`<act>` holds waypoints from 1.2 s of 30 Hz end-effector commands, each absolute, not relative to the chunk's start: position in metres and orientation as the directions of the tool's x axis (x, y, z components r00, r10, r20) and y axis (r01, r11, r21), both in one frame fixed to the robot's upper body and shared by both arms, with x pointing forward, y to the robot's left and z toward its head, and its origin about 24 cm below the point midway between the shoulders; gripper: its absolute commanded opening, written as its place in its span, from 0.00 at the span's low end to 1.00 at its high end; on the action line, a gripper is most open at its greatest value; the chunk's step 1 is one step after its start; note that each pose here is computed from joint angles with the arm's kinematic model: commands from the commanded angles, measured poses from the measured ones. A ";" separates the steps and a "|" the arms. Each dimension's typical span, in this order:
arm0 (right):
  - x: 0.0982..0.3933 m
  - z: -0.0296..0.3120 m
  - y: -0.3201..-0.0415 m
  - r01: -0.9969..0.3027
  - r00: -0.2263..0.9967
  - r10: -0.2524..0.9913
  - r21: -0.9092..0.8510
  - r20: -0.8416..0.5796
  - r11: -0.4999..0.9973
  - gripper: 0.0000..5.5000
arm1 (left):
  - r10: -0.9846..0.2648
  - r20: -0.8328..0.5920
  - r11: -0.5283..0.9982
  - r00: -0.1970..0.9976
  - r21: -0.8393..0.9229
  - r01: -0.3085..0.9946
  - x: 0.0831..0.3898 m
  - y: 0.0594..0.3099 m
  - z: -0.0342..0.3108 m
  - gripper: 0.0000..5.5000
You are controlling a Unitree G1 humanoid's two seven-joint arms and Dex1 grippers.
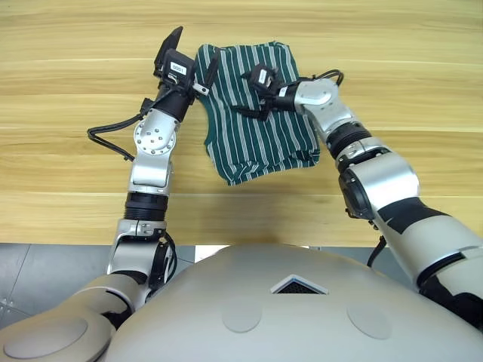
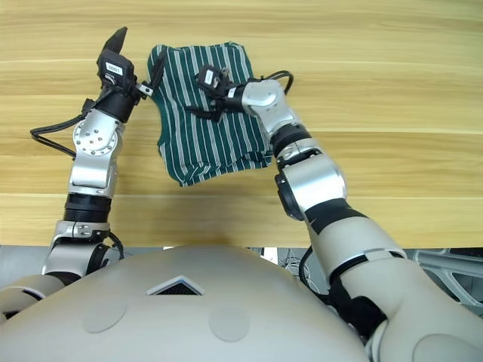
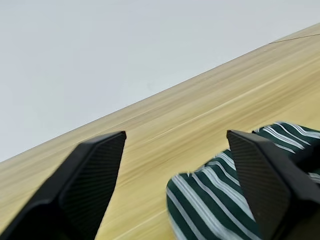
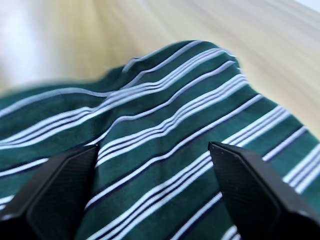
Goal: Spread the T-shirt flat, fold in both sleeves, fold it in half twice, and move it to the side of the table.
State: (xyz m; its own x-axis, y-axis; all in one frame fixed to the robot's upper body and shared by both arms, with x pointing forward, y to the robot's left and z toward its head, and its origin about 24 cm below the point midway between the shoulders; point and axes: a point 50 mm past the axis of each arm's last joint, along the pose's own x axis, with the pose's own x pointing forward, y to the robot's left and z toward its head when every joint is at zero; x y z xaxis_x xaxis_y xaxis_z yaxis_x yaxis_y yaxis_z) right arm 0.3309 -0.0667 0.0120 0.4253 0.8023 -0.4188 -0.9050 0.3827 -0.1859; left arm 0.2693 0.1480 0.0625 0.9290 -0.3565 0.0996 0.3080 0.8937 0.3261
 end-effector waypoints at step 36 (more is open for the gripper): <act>0.275 0.028 -0.228 -0.837 0.235 0.734 -0.517 -0.637 -0.181 0.83 | -0.792 -0.488 -0.096 0.367 0.693 0.714 0.227 0.185 0.031 0.79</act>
State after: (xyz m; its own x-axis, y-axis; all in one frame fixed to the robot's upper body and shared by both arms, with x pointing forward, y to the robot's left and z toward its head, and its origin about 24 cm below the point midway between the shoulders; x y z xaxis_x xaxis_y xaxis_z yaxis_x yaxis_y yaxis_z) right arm 0.2814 -0.2327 0.0419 0.3047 0.7516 -0.5851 -0.8032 -0.1274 -0.5819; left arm 0.2257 0.1947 0.0381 0.3963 -0.7871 -0.4726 0.7183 -0.0548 0.6936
